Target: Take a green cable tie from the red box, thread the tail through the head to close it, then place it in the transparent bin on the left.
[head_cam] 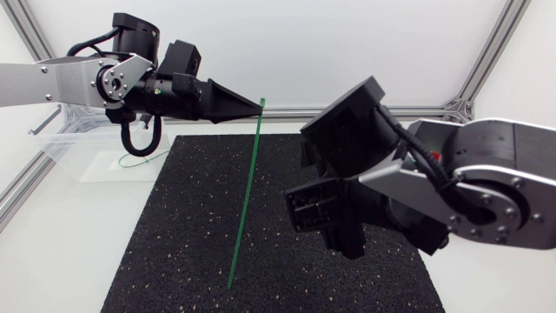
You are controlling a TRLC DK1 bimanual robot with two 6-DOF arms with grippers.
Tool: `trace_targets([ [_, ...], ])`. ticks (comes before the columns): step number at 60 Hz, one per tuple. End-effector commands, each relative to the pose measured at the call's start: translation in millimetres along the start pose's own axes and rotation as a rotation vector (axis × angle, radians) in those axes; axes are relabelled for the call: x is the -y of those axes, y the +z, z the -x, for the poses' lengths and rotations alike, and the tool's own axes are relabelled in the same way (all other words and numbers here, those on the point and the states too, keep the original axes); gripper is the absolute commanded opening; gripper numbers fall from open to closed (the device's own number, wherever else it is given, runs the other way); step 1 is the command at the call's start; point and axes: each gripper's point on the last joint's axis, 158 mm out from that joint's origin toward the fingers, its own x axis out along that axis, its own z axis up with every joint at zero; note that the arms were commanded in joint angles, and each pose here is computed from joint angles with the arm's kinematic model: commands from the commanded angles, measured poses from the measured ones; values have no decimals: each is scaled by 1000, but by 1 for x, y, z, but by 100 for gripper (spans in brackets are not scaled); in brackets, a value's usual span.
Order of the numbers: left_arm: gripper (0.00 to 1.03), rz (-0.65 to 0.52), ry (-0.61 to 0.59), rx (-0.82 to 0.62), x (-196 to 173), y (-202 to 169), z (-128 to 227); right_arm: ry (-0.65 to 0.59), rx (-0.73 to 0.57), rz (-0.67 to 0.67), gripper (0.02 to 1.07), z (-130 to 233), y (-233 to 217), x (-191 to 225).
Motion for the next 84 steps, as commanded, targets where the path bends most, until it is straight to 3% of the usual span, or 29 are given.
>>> trace_targets([
  [1,4,-29,-31,-6,3,6,-5,-10,-2,151,103,-5,2,-17],
  [19,4,-28,-33,-9,2,7,-6,-115,89,401,103,10,34,-28],
  [32,4,-16,-35,-15,-4,5,-10,-372,132,555,103,9,48,-15],
  [47,4,0,-42,-30,-5,2,-16,-526,180,738,103,6,66,-22],
  [72,4,19,-29,-23,-14,2,-12,-559,373,895,102,-3,113,-73],
  [77,4,22,-29,-24,-14,1,-12,-580,429,902,93,2,125,-81],
  [84,4,32,-29,-27,-14,-1,-12,-587,443,902,92,-6,132,-87],
])
